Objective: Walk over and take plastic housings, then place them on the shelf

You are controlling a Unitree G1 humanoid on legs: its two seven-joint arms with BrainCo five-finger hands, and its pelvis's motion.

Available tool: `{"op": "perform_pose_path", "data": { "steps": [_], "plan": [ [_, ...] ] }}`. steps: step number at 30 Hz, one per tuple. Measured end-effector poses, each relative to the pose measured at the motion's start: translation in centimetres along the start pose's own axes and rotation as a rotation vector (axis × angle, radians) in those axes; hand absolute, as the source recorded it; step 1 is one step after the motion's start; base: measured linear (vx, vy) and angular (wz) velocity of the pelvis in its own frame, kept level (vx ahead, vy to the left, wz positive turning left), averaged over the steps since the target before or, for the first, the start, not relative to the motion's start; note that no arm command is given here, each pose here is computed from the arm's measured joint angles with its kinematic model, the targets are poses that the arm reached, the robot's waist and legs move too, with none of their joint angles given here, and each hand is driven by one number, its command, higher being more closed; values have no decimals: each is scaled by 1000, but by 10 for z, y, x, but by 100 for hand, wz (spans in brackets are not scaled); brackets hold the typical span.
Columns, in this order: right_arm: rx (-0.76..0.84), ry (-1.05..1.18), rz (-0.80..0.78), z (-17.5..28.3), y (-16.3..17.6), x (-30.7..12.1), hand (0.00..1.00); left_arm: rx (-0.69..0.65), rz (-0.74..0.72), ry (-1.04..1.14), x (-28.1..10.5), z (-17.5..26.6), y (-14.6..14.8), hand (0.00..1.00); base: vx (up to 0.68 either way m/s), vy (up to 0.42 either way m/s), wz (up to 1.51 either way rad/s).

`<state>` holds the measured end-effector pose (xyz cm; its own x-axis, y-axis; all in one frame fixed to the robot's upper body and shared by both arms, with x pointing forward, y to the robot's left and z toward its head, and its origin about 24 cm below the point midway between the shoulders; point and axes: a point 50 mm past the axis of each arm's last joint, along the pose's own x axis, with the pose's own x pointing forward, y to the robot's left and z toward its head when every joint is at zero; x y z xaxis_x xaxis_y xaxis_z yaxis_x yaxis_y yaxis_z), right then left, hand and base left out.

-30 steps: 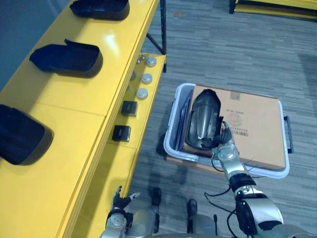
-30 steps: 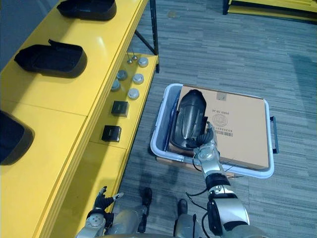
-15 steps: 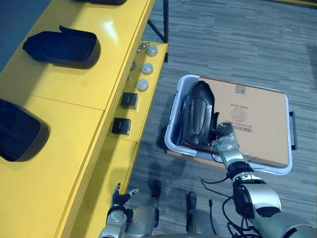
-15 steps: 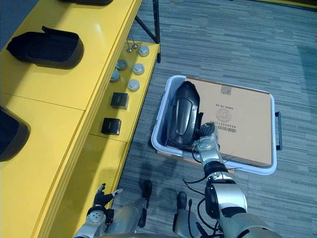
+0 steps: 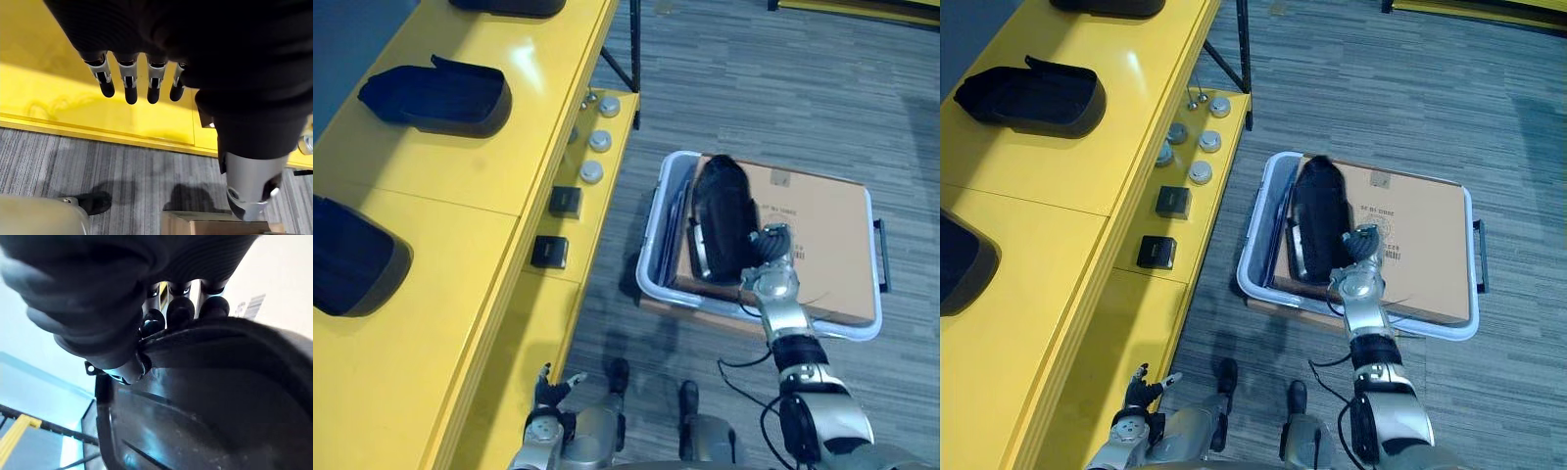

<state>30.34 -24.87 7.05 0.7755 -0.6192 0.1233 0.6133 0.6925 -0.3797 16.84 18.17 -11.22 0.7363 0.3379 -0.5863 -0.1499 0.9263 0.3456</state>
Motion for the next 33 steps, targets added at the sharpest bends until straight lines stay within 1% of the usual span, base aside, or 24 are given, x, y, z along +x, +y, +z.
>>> {"op": "perform_pose_path", "data": {
  "steps": [2,4,8,11,15,17,20,23,24,26,27,29,31,33],
  "plan": [
    [12,-23,-84,1,-18,-2,100,5,7,-82,1,18,1,0,0,0,0],
    [19,-60,-127,5,-28,-6,100,1,15,-146,-1,31,3,0,-6,-9,2],
    [26,-117,-161,9,-37,-21,100,-5,9,-241,-11,47,2,0,2,-23,4],
    [67,-209,-172,24,-39,-36,100,-67,43,-347,-23,67,7,0,-12,-12,11],
    [120,-334,-134,46,-36,-53,100,-126,61,-502,-37,98,15,0,-12,-2,3],
    [180,-409,-99,61,-31,-65,100,-183,46,-613,-49,120,15,0,0,0,0],
    [219,-464,-75,71,-29,-74,100,-246,27,-716,-61,141,16,0,0,-1,1],
    [261,-514,-27,81,-23,-85,100,-345,-33,-790,-72,155,13,0,-11,0,-1],
    [269,-520,-17,82,-22,-87,100,-358,-42,-797,-73,157,12,0,0,0,0],
    [292,-546,41,87,-14,-94,100,-417,-100,-828,-80,164,7,0,-15,-1,-1],
    [293,-548,50,88,-12,-95,100,-426,-116,-833,-82,166,5,0,-34,-1,-2],
    [310,-563,104,92,-4,-102,100,-487,-191,-848,-87,176,-4,0,-18,0,-1],
    [326,-581,155,95,3,-108,100,-518,-235,-864,-92,182,-9,0,-35,2,-4],
    [343,-599,198,99,9,-115,100,-515,-274,-893,-96,190,-14,0,-17,1,-2]
  ]
}}
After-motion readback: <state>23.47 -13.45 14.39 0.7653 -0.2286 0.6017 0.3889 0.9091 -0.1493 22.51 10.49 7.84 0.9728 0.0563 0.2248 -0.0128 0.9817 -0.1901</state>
